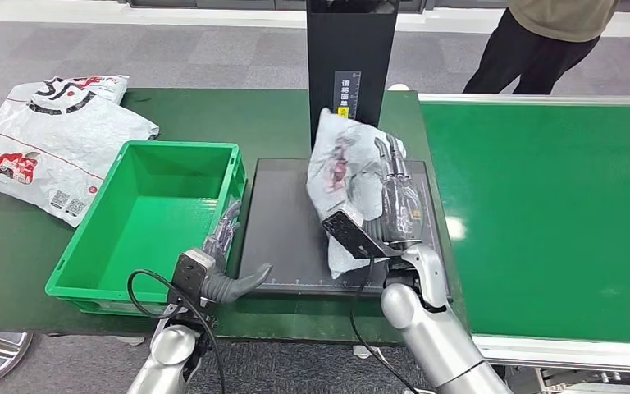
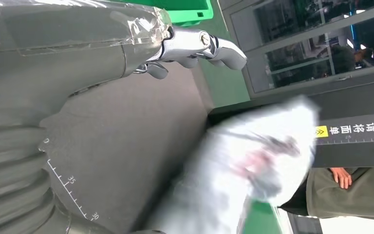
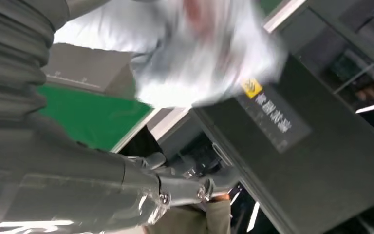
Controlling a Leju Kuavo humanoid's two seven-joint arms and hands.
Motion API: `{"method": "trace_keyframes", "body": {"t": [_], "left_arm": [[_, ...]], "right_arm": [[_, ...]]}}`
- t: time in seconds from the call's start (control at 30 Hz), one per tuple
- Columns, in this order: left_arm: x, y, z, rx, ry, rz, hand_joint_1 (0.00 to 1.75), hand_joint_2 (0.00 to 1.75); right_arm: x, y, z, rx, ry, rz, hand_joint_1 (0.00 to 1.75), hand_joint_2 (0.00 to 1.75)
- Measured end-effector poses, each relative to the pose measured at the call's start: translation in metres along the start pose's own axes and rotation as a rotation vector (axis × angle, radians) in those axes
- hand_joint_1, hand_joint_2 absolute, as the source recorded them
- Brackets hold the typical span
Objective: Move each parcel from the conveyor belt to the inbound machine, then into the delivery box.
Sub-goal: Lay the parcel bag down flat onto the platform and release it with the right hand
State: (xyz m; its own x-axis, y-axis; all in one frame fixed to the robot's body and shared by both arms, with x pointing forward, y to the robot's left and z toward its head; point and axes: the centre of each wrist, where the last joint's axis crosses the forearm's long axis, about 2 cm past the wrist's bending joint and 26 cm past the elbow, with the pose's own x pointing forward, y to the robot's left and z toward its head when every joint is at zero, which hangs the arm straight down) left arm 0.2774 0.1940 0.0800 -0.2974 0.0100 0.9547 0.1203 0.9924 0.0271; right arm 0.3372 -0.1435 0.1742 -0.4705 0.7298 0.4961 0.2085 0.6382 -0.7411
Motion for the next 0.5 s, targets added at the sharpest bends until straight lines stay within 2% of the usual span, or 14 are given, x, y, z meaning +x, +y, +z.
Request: {"method": "trace_keyframes", "body": {"t": [0.27,0.4,0.5], "left_arm": [[0.002,0.001,-0.007,-0.003,-0.015,-0.001,0.0,1.75],[0.004,0.0,-0.014,-0.011,-0.025,0.001,0.0,1.75],[0.005,-0.001,-0.02,-0.013,-0.035,0.002,0.0,1.75]], "right_arm": [[-0.002,-0.014,0.003,-0.138,-0.07,0.006,0.0,1.75],[0.0,-0.03,0.009,-0.346,-0.268,0.059,0.0,1.75],[-0.004,-0.043,0.014,-0.441,-0.274,0.066,0.0,1.75]]}}
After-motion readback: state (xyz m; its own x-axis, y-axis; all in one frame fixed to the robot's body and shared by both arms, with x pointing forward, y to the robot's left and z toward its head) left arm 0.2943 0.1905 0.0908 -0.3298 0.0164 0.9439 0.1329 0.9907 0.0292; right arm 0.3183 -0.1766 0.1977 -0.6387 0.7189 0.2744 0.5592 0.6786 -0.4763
